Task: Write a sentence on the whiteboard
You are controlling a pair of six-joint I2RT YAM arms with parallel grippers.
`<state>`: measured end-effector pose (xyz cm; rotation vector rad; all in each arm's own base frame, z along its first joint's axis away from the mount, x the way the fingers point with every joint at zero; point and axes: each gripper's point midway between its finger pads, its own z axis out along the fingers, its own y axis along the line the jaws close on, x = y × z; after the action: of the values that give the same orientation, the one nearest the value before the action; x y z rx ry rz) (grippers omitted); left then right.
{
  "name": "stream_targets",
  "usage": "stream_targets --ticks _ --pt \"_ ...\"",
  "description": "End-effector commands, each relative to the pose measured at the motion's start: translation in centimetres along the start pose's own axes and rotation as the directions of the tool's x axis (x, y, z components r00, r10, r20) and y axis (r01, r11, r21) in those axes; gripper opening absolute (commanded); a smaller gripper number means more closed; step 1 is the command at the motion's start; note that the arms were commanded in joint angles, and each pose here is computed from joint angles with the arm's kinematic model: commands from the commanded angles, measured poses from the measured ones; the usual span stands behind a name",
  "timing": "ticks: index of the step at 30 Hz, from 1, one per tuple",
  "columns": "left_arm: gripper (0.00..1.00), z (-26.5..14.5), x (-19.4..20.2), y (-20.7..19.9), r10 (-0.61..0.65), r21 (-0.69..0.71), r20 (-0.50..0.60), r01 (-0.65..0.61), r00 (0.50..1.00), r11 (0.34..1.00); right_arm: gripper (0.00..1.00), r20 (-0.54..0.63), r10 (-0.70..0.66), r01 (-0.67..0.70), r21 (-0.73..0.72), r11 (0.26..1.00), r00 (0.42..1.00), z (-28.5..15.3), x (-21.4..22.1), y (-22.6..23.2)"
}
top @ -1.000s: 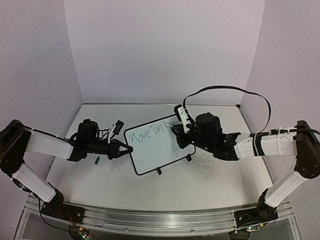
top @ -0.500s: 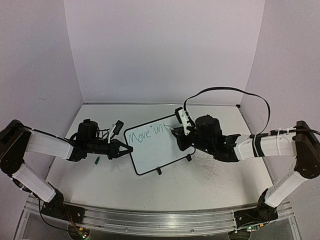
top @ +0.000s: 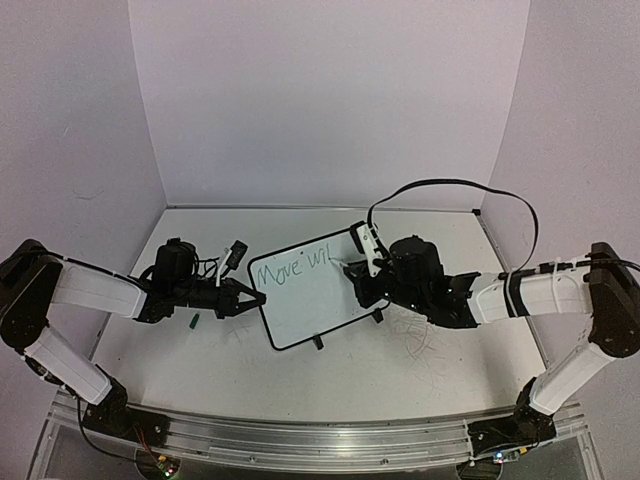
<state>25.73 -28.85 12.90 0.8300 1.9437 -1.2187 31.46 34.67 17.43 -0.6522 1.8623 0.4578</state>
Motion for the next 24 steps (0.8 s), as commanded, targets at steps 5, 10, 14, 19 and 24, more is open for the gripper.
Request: stream_targets --ticks 5,10,14,19,24 --pt "0.0 -0.2 -0.7 0.5 0.067 -0.042 0.009 -0.067 0.998 0.997 0.0 0.006 0.013 -0.013 0.036 0.999 1.0 -0.6 -0.1 -0.7" --pt "0.0 -0.2 -0.7 0.5 0.067 -0.043 0.009 -0.066 0.998 0.997 0.0 0.023 0.014 -0.016 0.076 0.997 1.0 -0.8 -0.7 -1.4" --pt "0.0 -0.2 -0.8 0.5 0.067 -0.043 0.01 -0.067 0.998 0.997 0.0 0.07 0.019 -0.026 0.09 0.996 0.997 -1.4 -2.2 -1.7" --pt "0.0 -0.2 -0.8 0.5 0.069 -0.046 0.011 -0.068 0.998 0.997 0.0 0.168 0.015 -0.01 -0.031 0.999 0.986 -3.6 -4.6 0.0" --pt "0.0 -0.1 -0.7 0.6 0.065 -0.042 0.006 -0.065 0.998 0.997 0.0 0.13 -0.006 0.012 -0.048 0.999 0.992 -1.9 -4.3 0.7"
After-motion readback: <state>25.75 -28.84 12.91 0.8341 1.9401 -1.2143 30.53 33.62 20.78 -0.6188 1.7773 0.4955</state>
